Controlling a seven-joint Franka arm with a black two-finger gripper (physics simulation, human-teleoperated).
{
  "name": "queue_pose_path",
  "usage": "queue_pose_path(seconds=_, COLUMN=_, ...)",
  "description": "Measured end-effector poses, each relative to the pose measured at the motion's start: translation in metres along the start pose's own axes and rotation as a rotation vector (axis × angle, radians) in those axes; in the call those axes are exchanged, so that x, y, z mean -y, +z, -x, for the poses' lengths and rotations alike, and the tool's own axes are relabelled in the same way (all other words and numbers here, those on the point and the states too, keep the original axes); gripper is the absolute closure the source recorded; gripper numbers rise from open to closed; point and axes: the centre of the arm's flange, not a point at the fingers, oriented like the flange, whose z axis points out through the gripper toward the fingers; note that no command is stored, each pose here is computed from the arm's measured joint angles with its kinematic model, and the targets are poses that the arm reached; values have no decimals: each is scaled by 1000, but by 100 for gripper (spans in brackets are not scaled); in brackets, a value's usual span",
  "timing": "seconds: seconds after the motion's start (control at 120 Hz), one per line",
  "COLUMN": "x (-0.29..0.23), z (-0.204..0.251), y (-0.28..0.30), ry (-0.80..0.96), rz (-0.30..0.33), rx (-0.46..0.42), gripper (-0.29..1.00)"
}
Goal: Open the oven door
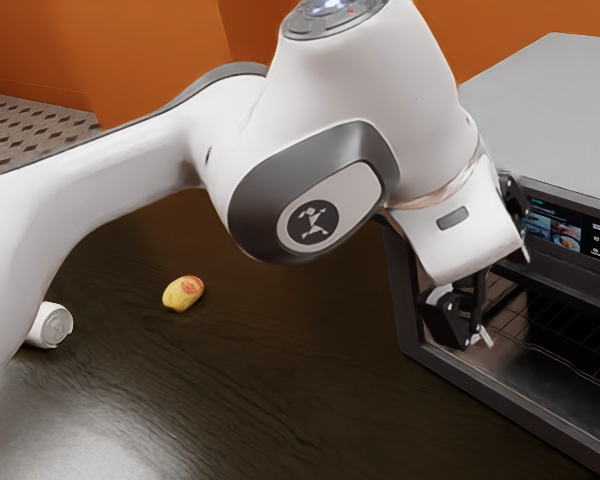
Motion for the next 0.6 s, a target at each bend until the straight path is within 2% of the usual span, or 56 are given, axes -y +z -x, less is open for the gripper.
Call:
queue_pose_path(seconds=0.133, x=-29, z=11, y=10, ry=6, rz=25, rx=38, gripper=0)
queue_pose_path(seconds=0.167, x=-57, z=26, y=0, ry=4, rz=14, rx=64, gripper=9)
queue_pose_path(seconds=0.192, x=-102, z=44, y=-29, ry=8, rz=-29, rx=90, gripper=20)
queue_pose_path(seconds=0.233, x=-191, z=58, y=-84, ry=51, rz=-136, rx=94, gripper=15)
queue_pose_path(seconds=0.292, x=-319, z=94, y=-182, ry=102, rz=-346, rx=13, gripper=11)
queue_pose_path(seconds=0.317, x=-340, z=112, y=-225, ry=90, rz=-406, rx=-51, gripper=9)
queue_pose_path(seconds=0.333, x=-329, z=126, y=-255, ry=59, rz=-418, rx=-99, gripper=8)
queue_pose_path(seconds=0.358, x=-284, z=145, y=-293, ry=-12, rz=-402, rx=-147, gripper=7)
queue_pose_path(seconds=0.383, x=-204, z=165, y=-324, ry=-125, rz=-371, rx=-156, gripper=6)
queue_pose_path(seconds=0.417, x=-104, z=204, y=-338, ry=-309, rz=-341, rx=-102, gripper=5)
queue_pose_path(seconds=0.458, x=-32, z=249, y=-309, ry=-514, rz=-277, rx=8, gripper=4)
queue_pose_path(seconds=0.533, x=36, z=289, y=-215, ry=-746, rz=-126, rx=170, gripper=3)
queue_pose_path(seconds=0.6, x=52, z=310, y=-120, ry=-898, rz=68, rx=230, gripper=2)
